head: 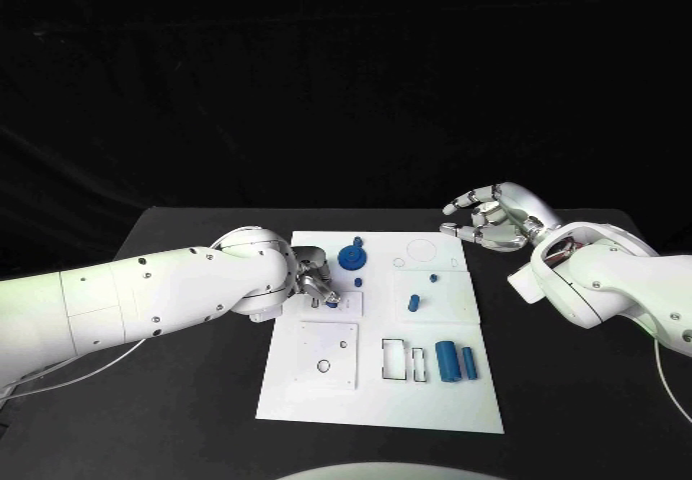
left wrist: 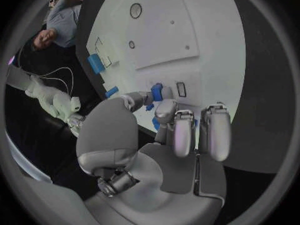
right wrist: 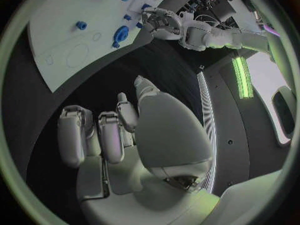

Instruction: Assemble the parts on the task board

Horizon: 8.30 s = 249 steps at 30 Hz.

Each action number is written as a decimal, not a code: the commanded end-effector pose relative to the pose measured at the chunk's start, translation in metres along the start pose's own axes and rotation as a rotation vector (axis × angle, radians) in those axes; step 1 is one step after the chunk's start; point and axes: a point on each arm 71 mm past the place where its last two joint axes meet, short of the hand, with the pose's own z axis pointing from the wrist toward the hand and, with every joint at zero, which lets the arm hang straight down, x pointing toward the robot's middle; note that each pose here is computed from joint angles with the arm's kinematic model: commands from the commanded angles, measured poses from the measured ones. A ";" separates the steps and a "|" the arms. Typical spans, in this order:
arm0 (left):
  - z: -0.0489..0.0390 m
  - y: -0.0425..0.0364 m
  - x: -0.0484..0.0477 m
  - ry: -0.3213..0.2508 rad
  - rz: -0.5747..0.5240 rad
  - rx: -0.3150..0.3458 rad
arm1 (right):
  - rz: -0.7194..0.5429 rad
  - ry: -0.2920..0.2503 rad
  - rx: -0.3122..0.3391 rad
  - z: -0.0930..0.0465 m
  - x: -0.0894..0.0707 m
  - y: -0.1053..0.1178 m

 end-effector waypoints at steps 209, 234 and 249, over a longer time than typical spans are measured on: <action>-0.0100 0.0320 -0.0043 0.036 -0.012 -0.047 | -0.017 0.008 0.008 -0.001 0.000 -0.008; -0.0109 0.0333 -0.0020 0.060 -0.058 -0.046 | -0.018 0.005 0.009 -0.001 -0.001 -0.009; -0.0094 0.0326 -0.0017 0.073 -0.040 -0.050 | -0.019 0.005 0.010 -0.001 -0.001 -0.009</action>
